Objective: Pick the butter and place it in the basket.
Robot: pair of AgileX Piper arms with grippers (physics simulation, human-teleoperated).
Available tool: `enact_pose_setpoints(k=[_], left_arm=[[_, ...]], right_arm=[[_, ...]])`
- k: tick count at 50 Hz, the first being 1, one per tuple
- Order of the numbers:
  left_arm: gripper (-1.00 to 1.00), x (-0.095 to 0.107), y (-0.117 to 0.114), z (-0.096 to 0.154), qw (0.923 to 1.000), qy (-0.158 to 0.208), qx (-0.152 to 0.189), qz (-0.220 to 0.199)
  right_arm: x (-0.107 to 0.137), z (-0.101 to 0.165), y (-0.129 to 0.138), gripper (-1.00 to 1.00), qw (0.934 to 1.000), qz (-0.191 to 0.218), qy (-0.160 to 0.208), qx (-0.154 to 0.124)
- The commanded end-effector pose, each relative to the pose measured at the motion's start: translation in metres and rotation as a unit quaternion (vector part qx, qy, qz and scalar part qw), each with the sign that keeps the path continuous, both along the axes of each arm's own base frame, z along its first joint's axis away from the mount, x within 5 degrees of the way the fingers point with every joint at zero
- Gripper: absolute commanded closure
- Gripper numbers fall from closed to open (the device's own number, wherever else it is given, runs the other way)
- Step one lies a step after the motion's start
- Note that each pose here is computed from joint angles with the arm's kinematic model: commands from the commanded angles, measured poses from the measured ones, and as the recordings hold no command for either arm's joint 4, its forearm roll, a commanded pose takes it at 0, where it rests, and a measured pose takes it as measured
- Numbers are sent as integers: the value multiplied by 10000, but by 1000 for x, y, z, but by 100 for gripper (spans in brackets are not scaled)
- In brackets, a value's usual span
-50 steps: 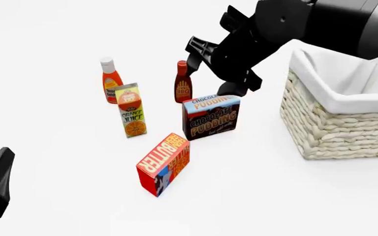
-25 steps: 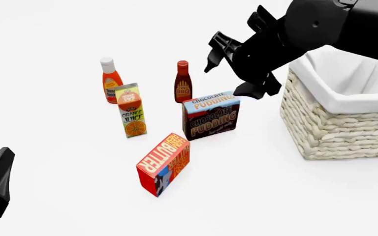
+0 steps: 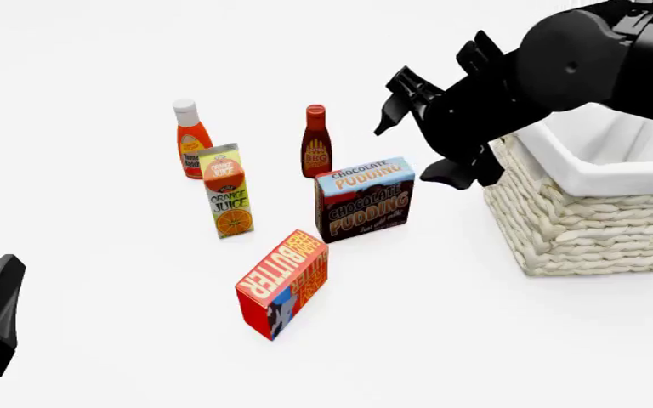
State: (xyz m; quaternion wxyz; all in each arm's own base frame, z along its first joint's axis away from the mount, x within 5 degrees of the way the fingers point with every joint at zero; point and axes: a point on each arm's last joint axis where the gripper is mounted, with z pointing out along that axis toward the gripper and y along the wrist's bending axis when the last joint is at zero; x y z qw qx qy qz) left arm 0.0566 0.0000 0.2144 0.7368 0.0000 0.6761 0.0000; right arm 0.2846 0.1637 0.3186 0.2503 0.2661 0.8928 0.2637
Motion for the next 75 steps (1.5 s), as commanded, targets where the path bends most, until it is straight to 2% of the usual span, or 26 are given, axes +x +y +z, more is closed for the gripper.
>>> enact_pose_setpoints(k=[1,16,27,38,59,75], left_arm=[[-100,0,0,0,10000,0,0,0],[-100,0,0,0,10000,0,0,0],[-100,0,0,0,10000,0,0,0],[-100,0,0,0,10000,0,0,0],[-100,0,0,0,10000,0,0,0],[-100,0,0,0,10000,0,0,0]], right_arm=[[6,-13,9,-100,9998,-90,191,56],[11,-24,19,-100,9989,-217,378,154],[7,-37,5,-100,9978,-408,501,127],[5,-43,7,-100,9975,-363,597,54],[12,-46,43,-100,9972,-92,746,28],[16,-52,60,-100,9961,-11,883,-13]])
